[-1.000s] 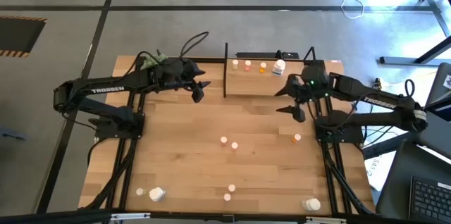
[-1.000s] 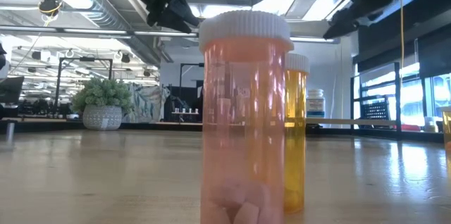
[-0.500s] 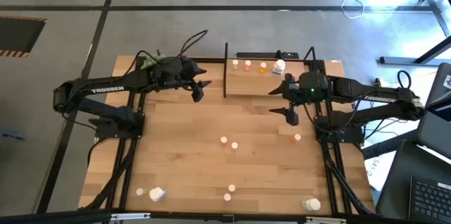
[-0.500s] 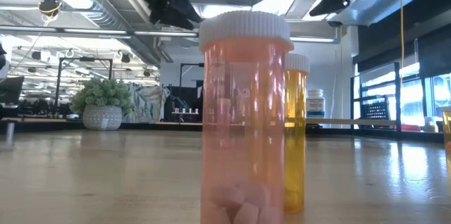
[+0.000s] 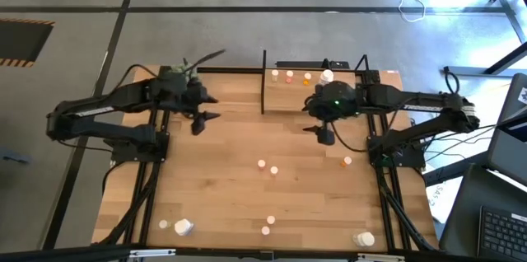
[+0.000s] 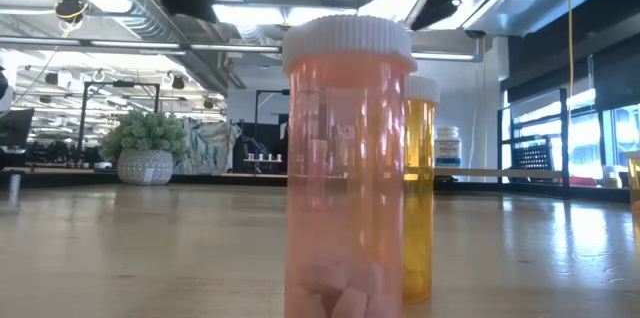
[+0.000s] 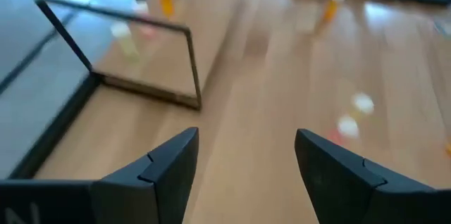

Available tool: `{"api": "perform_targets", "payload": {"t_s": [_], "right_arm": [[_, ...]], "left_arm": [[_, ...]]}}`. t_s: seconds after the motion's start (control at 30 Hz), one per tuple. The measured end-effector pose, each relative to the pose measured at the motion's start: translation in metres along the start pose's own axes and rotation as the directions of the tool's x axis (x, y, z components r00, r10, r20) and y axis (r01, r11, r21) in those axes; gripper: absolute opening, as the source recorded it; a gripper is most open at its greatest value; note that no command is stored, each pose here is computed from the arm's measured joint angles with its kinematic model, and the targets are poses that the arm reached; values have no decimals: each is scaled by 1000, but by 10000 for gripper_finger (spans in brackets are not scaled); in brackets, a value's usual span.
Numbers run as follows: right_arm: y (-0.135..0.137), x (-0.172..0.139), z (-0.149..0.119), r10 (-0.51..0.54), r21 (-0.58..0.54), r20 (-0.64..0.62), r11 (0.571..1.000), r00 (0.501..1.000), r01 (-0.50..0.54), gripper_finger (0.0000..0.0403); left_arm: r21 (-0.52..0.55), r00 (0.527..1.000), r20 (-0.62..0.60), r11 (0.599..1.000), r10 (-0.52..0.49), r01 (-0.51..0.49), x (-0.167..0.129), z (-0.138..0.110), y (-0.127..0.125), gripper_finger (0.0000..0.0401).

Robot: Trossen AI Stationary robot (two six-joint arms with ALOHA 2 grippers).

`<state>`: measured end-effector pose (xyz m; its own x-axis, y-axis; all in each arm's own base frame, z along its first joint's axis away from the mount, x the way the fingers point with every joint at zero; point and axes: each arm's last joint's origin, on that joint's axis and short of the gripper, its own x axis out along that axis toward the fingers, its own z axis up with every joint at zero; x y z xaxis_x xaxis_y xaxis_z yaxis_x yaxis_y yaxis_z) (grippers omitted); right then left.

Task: Pick and place medicine bottles onto shelf by color
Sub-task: Put the left yellow pill bottle on the shelf aligned with the other yellow pill bottle

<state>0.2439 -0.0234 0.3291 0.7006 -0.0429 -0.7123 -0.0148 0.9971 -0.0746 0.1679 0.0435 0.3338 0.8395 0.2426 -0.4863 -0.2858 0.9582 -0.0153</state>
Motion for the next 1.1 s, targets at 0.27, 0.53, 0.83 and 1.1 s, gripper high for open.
{"api": "perform_targets", "payload": {"t_s": [0.27, 0.53, 0.83, 1.1], "right_arm": [[-14, 1, 32, -33, -61, 46, 997, 998, 36, 323], [-24, 2, 39, -55, -61, 50, 996, 997, 58, 323], [-24, 3, 39, -55, -68, 49, 996, 997, 58, 323], [-24, 3, 39, -54, -92, 49, 994, 997, 59, 323]], "left_arm": [[-51, 953, -254, 986, -164, 156, -30, -33, -20, 230], [-152, 734, -506, 884, -453, 442, -47, -57, -44, 230], [-347, 526, -656, 836, -541, 425, -55, -81, -72, 230], [-440, 412, -658, 766, -630, 469, -56, -110, -106, 230]]}}
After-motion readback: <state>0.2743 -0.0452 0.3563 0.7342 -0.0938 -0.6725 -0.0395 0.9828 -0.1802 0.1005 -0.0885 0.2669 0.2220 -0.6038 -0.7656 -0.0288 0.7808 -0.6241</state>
